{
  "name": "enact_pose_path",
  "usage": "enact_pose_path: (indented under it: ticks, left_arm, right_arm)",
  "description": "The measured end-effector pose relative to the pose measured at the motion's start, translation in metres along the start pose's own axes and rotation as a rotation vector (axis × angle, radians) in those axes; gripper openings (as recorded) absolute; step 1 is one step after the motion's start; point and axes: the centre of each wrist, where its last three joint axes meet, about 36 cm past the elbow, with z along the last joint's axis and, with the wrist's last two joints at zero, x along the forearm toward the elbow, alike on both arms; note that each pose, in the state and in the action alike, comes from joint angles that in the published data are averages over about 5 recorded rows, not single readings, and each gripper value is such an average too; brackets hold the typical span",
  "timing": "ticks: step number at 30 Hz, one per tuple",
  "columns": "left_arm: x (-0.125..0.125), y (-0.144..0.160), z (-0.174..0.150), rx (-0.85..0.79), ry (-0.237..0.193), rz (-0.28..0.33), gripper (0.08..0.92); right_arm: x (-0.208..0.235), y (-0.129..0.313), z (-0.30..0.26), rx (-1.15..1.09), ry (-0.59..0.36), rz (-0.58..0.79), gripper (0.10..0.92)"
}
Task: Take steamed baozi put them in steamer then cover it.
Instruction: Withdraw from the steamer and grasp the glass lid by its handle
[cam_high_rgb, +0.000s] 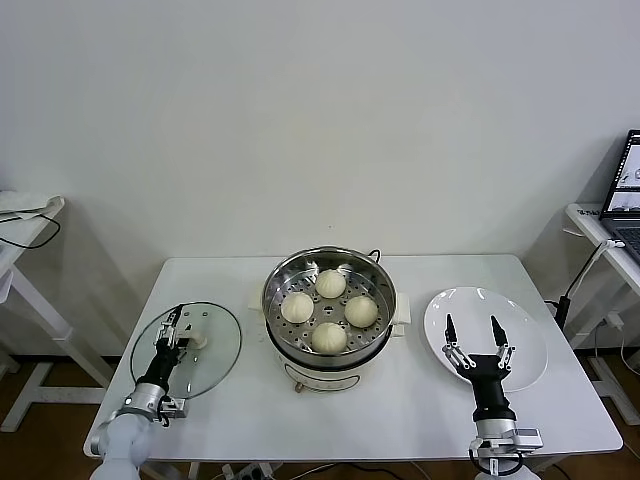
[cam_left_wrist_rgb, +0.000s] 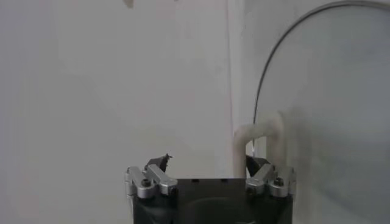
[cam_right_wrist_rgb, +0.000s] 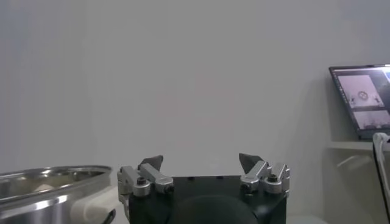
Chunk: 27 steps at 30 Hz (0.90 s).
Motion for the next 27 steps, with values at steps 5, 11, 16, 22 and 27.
enact_pose_path:
  ticks: [5,11,16,22,27]
  left_arm:
    - [0.002,-0.002,-0.001,0.0,-0.001,0.006,0.713]
    - [0.004,-0.005,-0.004,0.004,-0.002,0.011,0.54]
    - [0.007,-0.006,-0.006,0.005,0.004,0.008,0.402]
    - [0.01,0.001,-0.006,-0.004,0.022,-0.018,0.229]
    - [0.014,0.015,-0.003,-0.024,0.041,-0.046,0.192]
  right_arm:
    - [0.0,0.001,0.002,0.002,0.002,-0.002,0.823]
    - [0.0,0.001,0.004,0.002,0.001,-0.004,0.823]
    - [0.0,0.0,0.005,0.004,0.0,-0.004,0.823]
    - [-0.001,0.0,0.006,0.003,-0.004,-0.004,0.823]
    - [-0.004,0.001,0.005,0.001,-0.01,-0.004,0.823]
